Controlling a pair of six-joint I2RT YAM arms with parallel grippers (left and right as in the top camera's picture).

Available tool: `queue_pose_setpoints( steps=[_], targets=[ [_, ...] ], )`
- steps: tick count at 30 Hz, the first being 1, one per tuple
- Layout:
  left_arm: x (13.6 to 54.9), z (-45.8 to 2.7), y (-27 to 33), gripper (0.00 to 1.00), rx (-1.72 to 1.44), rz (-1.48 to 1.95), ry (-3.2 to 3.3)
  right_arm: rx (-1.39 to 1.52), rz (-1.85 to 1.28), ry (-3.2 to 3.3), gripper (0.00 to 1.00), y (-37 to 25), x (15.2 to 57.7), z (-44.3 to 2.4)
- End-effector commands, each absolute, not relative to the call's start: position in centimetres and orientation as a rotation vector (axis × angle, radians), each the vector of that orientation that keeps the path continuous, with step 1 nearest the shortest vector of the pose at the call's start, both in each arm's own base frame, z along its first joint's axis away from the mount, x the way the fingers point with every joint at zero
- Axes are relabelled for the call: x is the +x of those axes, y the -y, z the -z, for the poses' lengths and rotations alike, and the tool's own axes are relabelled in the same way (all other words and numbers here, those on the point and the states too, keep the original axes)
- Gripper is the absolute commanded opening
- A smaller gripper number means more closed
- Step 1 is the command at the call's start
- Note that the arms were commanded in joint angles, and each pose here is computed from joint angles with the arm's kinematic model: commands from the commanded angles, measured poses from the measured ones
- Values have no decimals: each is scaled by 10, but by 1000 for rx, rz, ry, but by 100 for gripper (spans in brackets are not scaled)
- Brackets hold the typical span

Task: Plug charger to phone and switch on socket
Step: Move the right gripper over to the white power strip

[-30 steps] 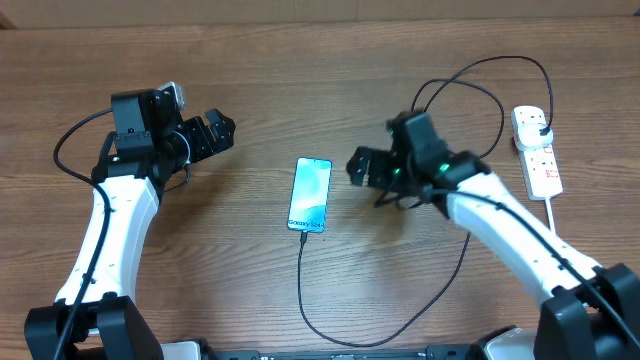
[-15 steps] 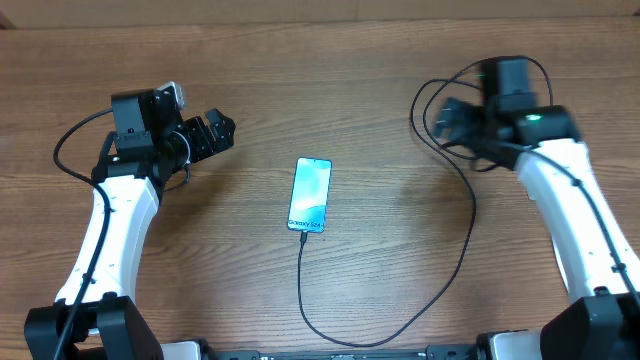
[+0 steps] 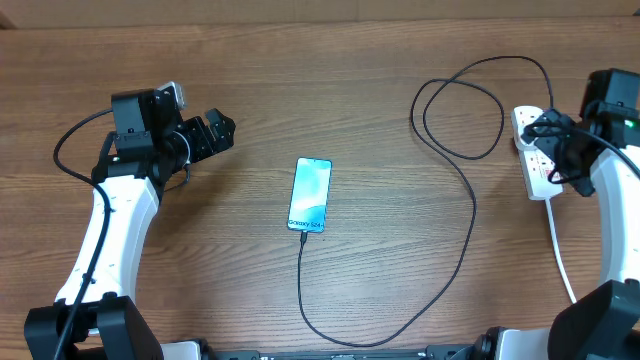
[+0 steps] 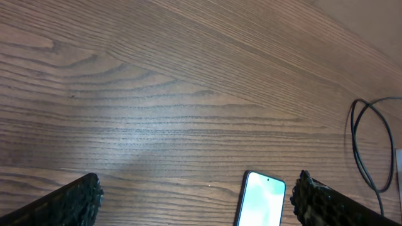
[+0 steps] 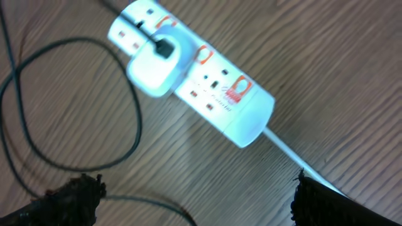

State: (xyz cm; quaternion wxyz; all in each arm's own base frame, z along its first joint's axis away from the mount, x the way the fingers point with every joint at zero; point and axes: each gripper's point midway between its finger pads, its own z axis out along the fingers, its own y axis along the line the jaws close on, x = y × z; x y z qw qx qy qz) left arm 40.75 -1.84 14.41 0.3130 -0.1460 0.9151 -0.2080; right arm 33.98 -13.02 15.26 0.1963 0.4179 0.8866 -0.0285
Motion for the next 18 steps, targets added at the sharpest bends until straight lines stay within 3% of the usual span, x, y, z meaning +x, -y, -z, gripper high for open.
queue_pose_setpoints(
  steps=[1, 18],
  targets=[
    [408, -151, 17, 100, -379, 540, -2396, 1301, 104, -2421, 100, 149, 334, -143],
    [408, -151, 17, 100, -379, 540, -2396, 1521, 126, -2372, 100, 195, 338, -73]
  ],
)
